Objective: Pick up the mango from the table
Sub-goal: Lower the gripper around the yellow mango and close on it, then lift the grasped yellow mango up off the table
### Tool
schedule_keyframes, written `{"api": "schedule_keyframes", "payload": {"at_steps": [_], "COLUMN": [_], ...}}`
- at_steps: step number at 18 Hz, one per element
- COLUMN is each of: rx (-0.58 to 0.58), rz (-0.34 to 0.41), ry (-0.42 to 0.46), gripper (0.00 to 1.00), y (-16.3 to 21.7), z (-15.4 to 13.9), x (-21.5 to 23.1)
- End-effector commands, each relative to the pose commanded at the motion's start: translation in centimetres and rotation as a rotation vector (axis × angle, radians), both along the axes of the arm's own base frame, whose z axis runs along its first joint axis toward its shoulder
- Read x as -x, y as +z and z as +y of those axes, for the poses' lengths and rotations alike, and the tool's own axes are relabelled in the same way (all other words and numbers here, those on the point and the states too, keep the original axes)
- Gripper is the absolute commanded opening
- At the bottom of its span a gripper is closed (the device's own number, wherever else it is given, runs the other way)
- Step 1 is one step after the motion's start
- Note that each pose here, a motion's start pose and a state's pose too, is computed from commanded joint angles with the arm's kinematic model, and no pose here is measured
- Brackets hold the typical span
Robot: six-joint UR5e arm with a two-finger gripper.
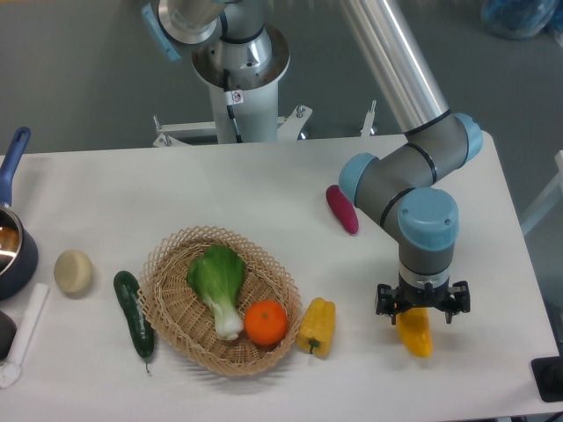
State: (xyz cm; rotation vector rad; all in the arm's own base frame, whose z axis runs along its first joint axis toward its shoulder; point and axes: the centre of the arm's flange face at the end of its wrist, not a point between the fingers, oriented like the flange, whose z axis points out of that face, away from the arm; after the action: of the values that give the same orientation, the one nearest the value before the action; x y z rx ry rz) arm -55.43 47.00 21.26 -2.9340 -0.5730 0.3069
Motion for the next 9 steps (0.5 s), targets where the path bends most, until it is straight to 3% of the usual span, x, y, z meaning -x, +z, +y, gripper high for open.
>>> {"api": "schedule_keyframes", "payload": {"at_steps": [7,9], "rx": [0.012,0.022], "rz": [-0.011,-0.016], "ry": [-0.005,-0.007], "gripper": [1.0,0.92], "y": [-0.72,-1.17], "z": [-0.18,-0.34], "x": [-0.25,-0.41]}}
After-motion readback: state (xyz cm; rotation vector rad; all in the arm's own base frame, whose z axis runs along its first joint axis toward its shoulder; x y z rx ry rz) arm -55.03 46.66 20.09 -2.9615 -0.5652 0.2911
